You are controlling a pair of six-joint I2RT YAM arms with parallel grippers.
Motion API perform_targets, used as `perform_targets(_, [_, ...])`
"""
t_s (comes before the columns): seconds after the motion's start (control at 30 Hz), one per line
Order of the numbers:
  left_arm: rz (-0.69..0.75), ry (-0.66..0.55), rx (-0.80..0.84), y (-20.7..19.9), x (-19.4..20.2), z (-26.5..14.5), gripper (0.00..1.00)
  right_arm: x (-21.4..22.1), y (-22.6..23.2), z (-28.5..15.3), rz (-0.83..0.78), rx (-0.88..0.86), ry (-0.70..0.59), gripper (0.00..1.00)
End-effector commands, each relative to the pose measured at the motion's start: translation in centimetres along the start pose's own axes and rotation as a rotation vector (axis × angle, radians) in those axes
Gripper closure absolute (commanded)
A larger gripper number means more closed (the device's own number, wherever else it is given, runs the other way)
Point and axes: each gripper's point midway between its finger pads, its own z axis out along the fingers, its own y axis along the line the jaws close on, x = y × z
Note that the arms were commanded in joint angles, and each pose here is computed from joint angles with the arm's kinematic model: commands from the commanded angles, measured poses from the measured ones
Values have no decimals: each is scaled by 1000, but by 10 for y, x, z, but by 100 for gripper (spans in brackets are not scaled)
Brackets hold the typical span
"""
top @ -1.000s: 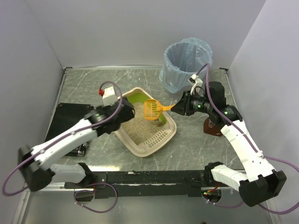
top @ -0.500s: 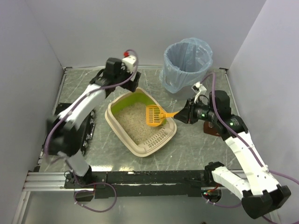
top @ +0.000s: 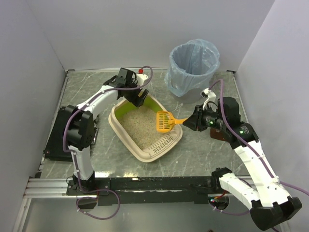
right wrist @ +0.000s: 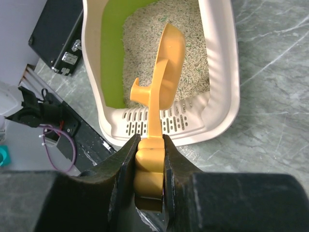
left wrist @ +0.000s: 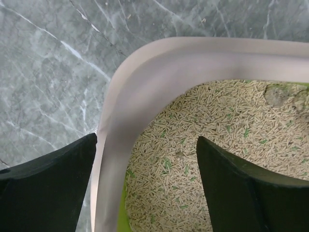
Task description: Clean the litter box
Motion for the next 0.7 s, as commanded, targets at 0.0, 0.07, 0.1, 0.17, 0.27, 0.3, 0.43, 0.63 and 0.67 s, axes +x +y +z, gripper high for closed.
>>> perform_targets(0.0, [0,-104,-40,4,-28,-16,26,-8,2,-6,-38,6,-41,100])
perform_targets(0.07, [-34,-66,-50,6,-19,-11,39,-8,1,-7,-38,13,-49,100])
perform_targets(0.1, [-40,-61,-52,6,-18,-10,47,-8,1,-7,-37,18,-49,100])
perform_targets(0.17, [-47,-53,-65,7,-13,-9,55,-9,0,-8,-39,25,-53,100])
perform_targets(0.27, [-49,-62,-117,14,-9,-14,82,-11,0,-10,-41,33,-57,100])
perform_targets(0.3, [-66,-64,-129,15,-9,-17,94,-13,0,-10,-45,36,-65,100])
perform_targets(0.43, [-299,-45,-186,10,5,-25,99,-24,0,-10,-54,43,-101,100])
perform_targets(0.63, [-592,-26,-331,-6,62,-65,99,-40,2,-5,-62,36,-121,100])
perform_targets(0.67, [-606,-73,-326,-10,58,-82,99,-42,2,-5,-64,37,-128,100])
